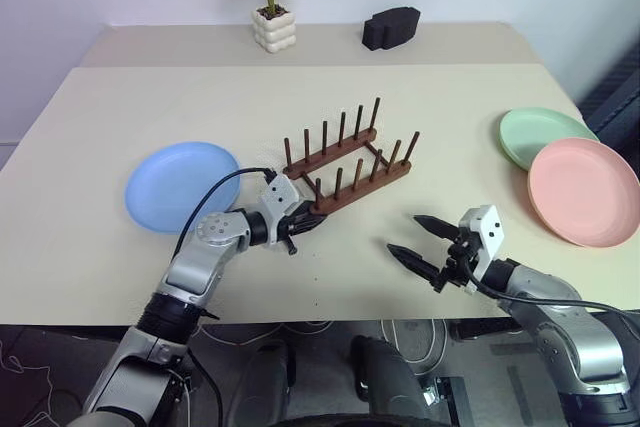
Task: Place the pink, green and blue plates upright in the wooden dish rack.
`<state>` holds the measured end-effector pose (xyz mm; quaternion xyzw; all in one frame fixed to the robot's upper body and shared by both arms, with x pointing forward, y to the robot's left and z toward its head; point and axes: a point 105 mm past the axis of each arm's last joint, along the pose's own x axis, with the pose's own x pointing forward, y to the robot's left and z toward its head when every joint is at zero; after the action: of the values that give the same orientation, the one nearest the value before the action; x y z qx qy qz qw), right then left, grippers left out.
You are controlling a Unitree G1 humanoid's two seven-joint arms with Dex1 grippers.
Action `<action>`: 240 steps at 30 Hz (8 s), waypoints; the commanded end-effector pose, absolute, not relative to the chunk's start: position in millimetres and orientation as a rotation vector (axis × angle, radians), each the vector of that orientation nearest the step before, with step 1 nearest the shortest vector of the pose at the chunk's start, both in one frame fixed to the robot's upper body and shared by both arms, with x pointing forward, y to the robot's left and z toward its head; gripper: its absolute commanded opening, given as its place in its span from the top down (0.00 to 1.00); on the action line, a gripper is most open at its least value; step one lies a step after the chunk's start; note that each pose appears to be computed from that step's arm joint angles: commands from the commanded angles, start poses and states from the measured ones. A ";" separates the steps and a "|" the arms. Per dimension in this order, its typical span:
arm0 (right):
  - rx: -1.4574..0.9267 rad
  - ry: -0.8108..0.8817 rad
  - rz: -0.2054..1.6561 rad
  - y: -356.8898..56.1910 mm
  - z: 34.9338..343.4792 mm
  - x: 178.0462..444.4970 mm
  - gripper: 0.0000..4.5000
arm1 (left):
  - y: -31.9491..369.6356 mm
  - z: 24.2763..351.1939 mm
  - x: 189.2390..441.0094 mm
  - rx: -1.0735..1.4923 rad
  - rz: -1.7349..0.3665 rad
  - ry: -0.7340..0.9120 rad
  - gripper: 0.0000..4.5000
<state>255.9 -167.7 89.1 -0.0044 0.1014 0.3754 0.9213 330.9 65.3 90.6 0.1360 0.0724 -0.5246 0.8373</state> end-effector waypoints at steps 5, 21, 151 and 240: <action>-0.037 0.217 0.754 -168.6 86.3 244.5 0.00 | 55.2 108.1 333.0 0.378 -1.362 0.103 0.82; -0.059 0.232 0.725 -170.9 86.4 236.0 0.00 | 56.7 98.6 342.4 0.416 -1.397 0.113 0.29; 0.214 -0.399 0.905 -187.8 320.7 286.5 0.99 | 29.7 110.2 283.1 0.183 -1.336 0.017 0.96; -0.723 0.349 0.117 -362.0 125.1 393.5 1.00 | 41.7 133.0 289.5 0.154 -1.224 -0.102 0.96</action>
<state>393.0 -359.3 116.4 -0.3484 0.1868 0.0646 0.9163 293.0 43.8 123.4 0.0668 -0.0282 -0.5706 0.8180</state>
